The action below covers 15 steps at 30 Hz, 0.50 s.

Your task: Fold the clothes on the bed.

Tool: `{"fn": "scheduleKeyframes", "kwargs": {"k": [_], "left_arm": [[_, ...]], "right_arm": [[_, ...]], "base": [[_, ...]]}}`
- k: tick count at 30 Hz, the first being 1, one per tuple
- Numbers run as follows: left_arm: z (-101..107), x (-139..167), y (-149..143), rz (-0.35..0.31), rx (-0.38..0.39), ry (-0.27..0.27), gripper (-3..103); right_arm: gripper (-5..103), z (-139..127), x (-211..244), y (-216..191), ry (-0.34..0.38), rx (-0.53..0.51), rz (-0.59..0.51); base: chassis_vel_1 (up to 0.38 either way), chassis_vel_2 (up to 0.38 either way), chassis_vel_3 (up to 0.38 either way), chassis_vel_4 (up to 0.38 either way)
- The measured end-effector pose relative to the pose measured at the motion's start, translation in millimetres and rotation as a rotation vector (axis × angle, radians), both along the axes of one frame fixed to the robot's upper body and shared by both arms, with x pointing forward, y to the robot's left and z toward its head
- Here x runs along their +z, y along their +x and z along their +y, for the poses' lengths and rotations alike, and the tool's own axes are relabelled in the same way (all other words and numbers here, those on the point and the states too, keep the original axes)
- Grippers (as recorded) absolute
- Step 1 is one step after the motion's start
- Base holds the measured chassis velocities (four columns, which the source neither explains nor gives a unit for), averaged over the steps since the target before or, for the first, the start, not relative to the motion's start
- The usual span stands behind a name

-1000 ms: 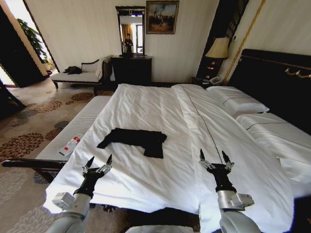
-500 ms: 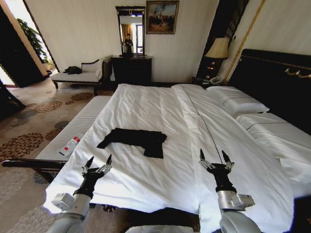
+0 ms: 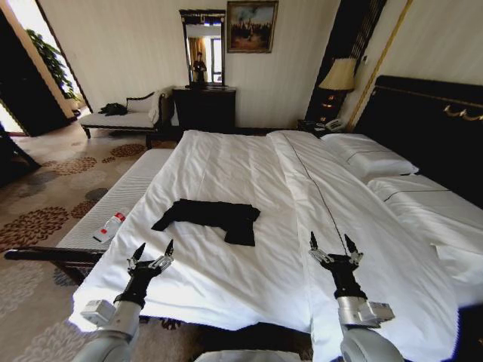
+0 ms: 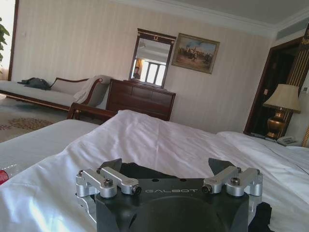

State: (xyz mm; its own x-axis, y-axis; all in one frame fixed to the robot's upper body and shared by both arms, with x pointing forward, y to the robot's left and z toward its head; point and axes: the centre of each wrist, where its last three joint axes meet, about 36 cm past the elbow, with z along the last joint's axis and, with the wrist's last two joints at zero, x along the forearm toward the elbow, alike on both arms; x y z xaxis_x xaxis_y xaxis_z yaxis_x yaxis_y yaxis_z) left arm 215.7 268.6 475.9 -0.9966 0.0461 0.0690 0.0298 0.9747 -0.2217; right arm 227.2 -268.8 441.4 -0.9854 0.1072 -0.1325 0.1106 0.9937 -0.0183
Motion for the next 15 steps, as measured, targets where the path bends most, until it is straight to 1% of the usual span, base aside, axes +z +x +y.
{"fn": "scheduleKeyframes", "kwargs": {"k": [8,15], "left_arm": [[2.2,-2.9,1.3,-0.005,0.004,0.005,100],[2.7,-4.6,2.3,-0.003,0.001,0.007,100]], "right_arm": [[100,2.8,-4.6,0.7,0.003,0.002,0.009],[100,2.8,-6.2,0.6,0.003,-0.001,0.013]], "base": [[0.089,0.093,-0.099,-0.092],[0.025,0.089,-0.021,-0.094]]}}
